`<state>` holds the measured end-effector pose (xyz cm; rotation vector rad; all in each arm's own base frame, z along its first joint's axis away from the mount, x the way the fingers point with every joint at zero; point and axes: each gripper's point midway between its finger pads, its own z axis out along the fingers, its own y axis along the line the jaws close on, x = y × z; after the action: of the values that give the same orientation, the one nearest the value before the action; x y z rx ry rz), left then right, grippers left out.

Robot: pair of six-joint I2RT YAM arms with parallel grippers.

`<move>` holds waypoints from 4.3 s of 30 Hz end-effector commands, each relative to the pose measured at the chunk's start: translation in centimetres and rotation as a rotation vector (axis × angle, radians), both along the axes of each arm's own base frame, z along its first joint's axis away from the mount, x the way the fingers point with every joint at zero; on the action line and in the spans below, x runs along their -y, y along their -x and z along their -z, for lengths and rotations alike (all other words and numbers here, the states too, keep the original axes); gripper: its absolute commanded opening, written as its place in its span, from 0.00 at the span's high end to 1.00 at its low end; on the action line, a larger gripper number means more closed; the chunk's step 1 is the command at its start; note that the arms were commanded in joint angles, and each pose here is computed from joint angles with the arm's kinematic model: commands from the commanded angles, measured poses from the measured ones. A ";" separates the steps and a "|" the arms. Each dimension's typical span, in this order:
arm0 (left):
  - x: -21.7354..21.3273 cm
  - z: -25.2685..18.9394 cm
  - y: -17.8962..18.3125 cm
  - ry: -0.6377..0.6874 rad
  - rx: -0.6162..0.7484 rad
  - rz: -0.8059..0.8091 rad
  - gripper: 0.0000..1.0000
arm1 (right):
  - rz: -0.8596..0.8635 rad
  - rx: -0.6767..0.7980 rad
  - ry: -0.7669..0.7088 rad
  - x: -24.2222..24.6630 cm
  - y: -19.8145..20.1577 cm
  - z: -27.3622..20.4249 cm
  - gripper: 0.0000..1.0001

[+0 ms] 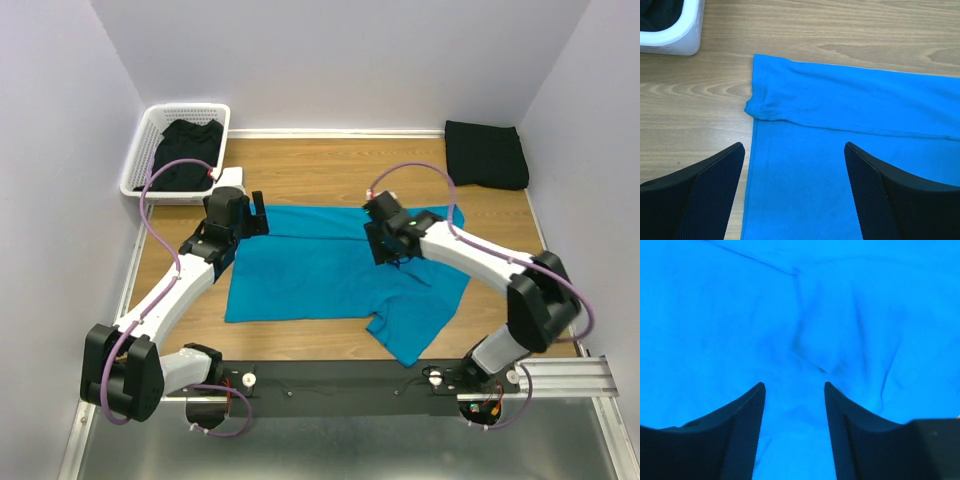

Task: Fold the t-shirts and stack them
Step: Fold the tshirt

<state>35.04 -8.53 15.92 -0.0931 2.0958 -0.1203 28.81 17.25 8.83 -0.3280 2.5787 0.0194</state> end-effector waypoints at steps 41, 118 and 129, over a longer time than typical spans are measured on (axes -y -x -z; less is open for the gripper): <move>-4.3 -0.9 0.0 -0.044 0.020 -0.219 0.12 | -0.216 0.047 0.444 -1.1 -3.6 5.0 0.99; -3.2 11.1 -4.2 0.138 -0.375 -0.375 0.37 | 0.675 0.025 -0.496 19.0 -10.0 5.4 0.57; 1.5 4.8 -5.2 0.218 -0.243 -0.274 0.24 | 0.481 0.071 -0.526 13.1 -11.2 1.3 0.57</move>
<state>40.15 -9.31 11.11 -0.5270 2.2746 -0.1538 39.98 2.09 7.53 0.5563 2.3622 0.4654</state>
